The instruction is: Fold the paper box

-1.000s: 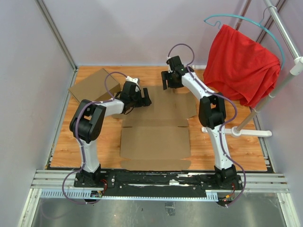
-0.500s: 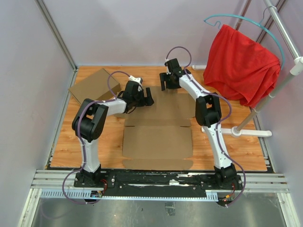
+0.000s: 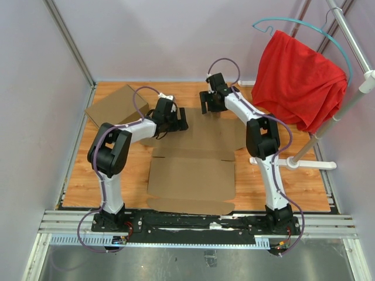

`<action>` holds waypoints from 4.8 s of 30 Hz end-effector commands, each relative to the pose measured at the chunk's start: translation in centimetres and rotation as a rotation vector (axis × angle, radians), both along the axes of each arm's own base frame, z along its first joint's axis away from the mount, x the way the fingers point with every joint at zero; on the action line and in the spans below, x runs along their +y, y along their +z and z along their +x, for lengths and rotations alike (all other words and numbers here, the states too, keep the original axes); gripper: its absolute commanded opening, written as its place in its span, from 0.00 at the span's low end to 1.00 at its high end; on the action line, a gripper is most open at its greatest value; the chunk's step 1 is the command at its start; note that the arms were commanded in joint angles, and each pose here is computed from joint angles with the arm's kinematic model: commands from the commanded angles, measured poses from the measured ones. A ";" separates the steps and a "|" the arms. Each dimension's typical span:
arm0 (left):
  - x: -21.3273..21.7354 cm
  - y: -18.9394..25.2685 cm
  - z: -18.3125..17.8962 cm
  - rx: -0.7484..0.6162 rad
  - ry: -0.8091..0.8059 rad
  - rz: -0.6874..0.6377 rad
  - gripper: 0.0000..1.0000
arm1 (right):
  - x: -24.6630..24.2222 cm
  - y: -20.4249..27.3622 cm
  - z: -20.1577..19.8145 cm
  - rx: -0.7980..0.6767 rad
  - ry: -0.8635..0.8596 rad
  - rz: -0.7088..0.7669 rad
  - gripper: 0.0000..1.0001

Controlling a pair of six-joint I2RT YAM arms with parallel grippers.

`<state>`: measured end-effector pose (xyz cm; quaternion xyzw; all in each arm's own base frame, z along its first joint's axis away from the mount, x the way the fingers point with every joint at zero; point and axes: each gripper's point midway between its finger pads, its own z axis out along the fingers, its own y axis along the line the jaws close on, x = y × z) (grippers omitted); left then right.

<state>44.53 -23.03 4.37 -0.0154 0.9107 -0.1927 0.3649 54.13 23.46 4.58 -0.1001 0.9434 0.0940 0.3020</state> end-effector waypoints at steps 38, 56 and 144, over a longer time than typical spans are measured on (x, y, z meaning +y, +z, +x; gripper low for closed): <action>4.7 5.4 11.4 -0.058 0.109 -0.067 0.86 | -4.7 4.2 -0.5 -0.001 -0.100 0.120 0.75; 0.2 4.7 10.8 -0.038 0.023 -0.196 0.83 | -2.2 2.3 -0.3 0.028 -0.054 0.160 0.74; 11.4 2.5 -11.0 0.028 0.256 -0.161 0.94 | -7.6 -2.4 -26.3 0.358 -0.237 0.244 0.91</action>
